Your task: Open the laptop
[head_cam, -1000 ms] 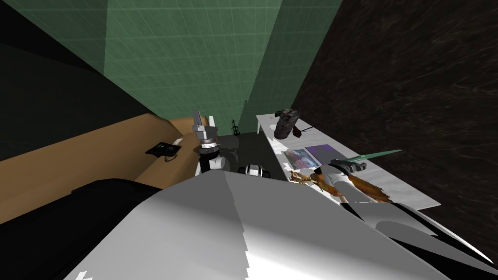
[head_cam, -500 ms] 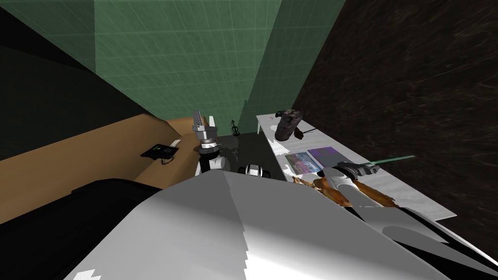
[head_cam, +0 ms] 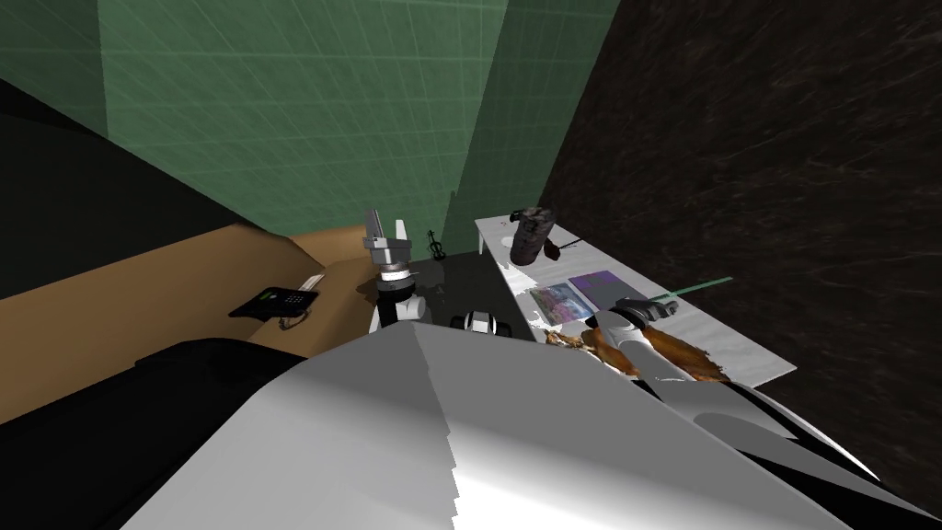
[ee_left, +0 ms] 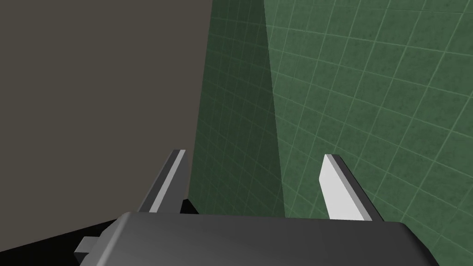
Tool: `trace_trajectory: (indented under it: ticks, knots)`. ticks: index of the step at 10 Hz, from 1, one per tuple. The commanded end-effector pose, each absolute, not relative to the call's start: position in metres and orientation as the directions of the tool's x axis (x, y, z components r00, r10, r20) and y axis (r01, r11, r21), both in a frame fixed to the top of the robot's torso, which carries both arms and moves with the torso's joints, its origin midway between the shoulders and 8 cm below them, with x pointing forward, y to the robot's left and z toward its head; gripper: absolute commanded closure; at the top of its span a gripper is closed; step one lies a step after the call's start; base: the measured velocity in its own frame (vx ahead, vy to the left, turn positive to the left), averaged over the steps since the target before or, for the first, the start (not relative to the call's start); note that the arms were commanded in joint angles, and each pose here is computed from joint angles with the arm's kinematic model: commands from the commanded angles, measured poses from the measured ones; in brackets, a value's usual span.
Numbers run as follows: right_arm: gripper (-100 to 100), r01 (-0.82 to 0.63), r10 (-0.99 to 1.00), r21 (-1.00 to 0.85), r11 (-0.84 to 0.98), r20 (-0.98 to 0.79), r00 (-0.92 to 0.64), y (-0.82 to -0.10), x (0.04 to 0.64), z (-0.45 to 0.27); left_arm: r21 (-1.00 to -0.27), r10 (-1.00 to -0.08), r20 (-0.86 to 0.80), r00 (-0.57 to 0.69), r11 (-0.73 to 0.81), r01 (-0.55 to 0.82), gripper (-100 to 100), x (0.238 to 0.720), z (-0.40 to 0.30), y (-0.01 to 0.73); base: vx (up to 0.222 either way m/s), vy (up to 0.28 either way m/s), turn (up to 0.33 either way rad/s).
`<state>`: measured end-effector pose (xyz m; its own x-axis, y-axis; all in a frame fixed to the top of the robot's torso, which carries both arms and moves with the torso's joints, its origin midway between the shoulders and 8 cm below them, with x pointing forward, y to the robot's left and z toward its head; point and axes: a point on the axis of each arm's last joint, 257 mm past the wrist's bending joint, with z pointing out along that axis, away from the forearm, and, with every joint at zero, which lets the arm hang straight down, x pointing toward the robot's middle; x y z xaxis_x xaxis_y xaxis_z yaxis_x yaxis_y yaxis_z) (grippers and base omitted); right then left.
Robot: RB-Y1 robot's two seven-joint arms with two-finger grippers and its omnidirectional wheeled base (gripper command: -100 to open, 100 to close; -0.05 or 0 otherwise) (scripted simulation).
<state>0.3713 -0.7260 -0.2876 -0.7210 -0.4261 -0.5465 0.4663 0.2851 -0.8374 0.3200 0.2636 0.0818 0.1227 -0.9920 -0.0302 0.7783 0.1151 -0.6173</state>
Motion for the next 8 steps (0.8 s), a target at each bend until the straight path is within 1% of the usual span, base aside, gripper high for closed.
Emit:
trace_trajectory:
  ticks: [1,2,3,5,6,7,8]
  knots:
    - [-100,0.453,-0.444,-0.838,0.305,-0.546,-0.711,-0.709,0.381,-0.292,-0.617,-0.992,-0.03,0.123,0.115,0.778,0,0.32,0.082,0.264,0.019,-0.017,0.033]
    - [-100,0.426,-0.469,-0.84,0.336,-0.542,-0.697,-0.682,0.4,-0.302,-0.617,-0.992,-0.03,0.122,0.115,0.778,0,0.32,0.082,0.263,0.036,-0.043,-0.296]
    - [-100,0.424,-0.489,-0.829,0.365,-0.558,-0.671,-0.661,0.419,-0.301,-0.617,-0.992,-0.03,0.123,0.115,0.778,0,0.32,0.082,0.264,0.09,-0.068,-0.526]
    - [-100,0.403,-0.533,-0.828,0.389,-0.559,-0.635,-0.626,0.445,-0.298,-0.617,-0.992,-0.03,0.123,0.115,0.778,0,0.32,0.082,0.264,0.075,-0.071,-0.214]
    - [-100,0.391,-0.54,-0.833,0.392,-0.552,-0.635,-0.617,0.448,-0.302,-0.617,-0.992,-0.03,0.123,0.115,0.778,0,0.32,0.082,0.264,0.052,-0.059,-0.176]
    - [-100,0.391,-0.54,-0.833,0.392,-0.552,-0.635,-0.617,0.448,-0.302,-0.617,-0.992,-0.03,0.122,0.115,0.778,0,0.32,0.082,0.264,0.02,-0.017,0.01]
    - [-100,0.374,-0.563,-0.834,0.406,-0.55,-0.616,-0.594,0.462,-0.303,-0.617,-0.992,-0.03,0.122,0.115,0.778,0,0.32,0.082,0.263,0.046,-0.028,-0.317]
